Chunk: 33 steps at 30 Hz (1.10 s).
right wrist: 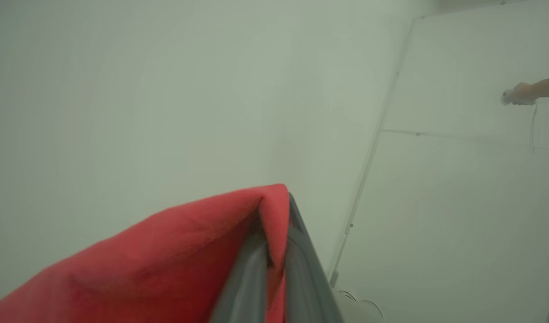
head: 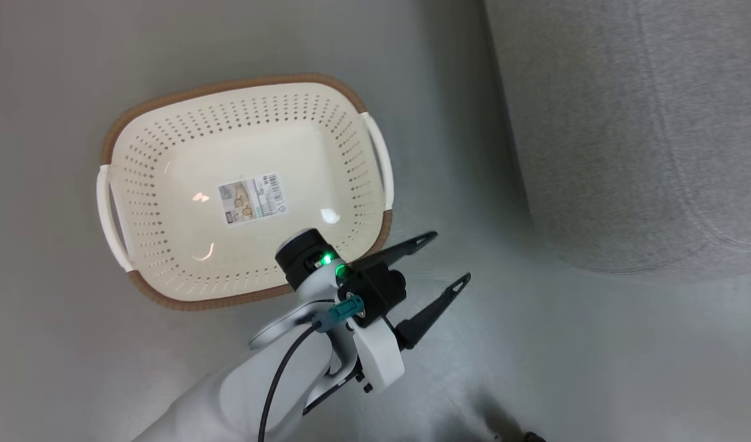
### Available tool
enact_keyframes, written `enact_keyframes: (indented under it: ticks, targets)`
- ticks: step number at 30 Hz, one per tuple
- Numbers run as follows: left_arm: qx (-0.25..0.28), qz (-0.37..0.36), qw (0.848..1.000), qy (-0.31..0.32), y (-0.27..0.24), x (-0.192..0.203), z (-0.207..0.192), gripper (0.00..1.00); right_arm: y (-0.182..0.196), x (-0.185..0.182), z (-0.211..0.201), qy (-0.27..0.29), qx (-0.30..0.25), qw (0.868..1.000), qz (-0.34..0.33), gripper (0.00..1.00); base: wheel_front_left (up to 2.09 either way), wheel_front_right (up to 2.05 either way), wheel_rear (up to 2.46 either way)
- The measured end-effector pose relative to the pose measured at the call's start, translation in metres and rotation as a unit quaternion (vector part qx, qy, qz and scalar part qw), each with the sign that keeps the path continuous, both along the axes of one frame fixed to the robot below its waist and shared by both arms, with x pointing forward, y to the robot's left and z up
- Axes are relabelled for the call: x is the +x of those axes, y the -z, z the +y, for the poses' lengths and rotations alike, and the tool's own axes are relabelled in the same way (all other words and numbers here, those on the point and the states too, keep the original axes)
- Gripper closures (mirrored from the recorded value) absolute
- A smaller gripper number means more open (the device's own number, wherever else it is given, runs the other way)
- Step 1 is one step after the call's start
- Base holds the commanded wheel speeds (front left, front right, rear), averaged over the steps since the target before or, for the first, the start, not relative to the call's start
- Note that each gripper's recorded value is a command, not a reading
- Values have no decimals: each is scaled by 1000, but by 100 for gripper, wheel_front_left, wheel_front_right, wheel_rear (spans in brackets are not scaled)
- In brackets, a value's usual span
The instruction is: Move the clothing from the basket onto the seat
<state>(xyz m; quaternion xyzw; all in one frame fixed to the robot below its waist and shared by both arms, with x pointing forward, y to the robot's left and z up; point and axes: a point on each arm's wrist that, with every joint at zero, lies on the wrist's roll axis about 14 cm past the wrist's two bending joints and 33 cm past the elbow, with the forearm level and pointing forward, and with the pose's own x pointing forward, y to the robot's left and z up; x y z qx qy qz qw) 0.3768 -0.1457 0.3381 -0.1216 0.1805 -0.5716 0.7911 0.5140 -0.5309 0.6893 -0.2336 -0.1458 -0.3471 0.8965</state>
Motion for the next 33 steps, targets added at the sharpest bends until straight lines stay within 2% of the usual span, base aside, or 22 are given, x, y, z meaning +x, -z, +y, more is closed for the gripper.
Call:
enact_keyframes:
  ticks: [6, 12, 18, 26, 32, 33]
  targets:
    - [17, 31, 999, 1, 20, -11, 11, 0, 12, 23, 1, 15, 12, 1000, -15, 100, 0, 0, 0]
    - [29, 49, 998, -13, 32, -11, 22, 0, 85, 55, 16, -3, 80, 996, 36, 100, 0, 0, 0]
    - [22, 44, 998, -35, 28, 2, 26, 0, 142, 80, 48, -55, 126, 987, 87, 100, 0, 0, 0]
    - [0, 8, 998, -57, 1, 24, 21, 0, 208, 62, 74, -89, 179, 969, 144, 100, 0, 0, 0]
    - [-12, -17, 997, -71, -21, 33, 22, 0, 235, 36, 84, -96, 199, 960, 172, 100, 0, 0, 0]
    - [-13, -21, 997, -75, -25, 35, 23, 0, 237, 32, 86, -97, 204, 959, 171, 88, 0, 0, 0]
